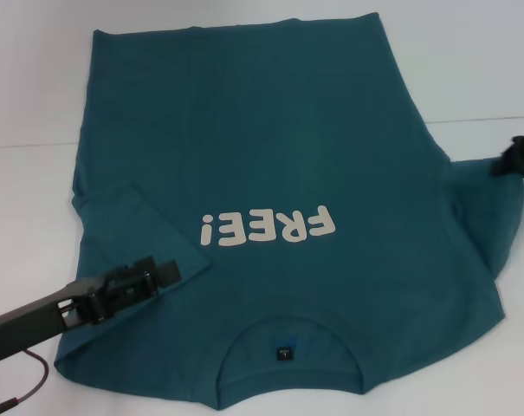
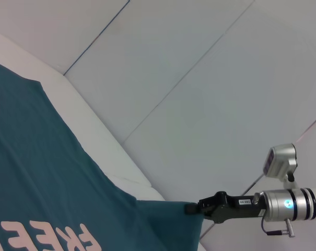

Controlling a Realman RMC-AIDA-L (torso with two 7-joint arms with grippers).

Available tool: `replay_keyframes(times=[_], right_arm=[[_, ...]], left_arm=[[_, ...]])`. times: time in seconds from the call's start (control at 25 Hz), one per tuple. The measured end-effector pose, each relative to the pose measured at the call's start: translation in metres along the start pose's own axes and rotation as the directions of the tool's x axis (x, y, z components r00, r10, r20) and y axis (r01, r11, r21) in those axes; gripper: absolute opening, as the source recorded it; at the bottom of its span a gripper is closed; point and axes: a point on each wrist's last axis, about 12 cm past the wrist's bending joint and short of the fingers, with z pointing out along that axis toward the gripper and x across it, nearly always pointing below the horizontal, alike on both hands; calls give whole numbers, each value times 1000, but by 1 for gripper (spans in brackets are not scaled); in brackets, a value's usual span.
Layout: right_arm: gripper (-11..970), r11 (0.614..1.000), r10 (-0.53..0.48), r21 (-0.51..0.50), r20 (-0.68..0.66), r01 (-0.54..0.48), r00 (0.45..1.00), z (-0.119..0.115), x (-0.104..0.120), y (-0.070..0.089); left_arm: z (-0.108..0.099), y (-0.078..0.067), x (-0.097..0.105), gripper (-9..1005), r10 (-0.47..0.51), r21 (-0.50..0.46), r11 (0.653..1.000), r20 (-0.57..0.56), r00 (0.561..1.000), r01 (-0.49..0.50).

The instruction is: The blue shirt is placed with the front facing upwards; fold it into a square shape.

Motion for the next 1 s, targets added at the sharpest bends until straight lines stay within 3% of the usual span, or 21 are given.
replay_keyframes(times=[0.36,0.68,1.0], right_arm=[[19,994,-99,-51,-81,96,992,10,-10,43],[19,985,-170,-37,-154,166,973,32,-2,74],[38,982,-184,20,-147,188,972,42,2,77]], left_arm=[[-3,1,1,876,-7,-8,1000,14,1000,7],[-6,3,0,876,-12,-25,1000,40,999,14],[-5,4,1,876,-21,-28,999,45,999,22]])
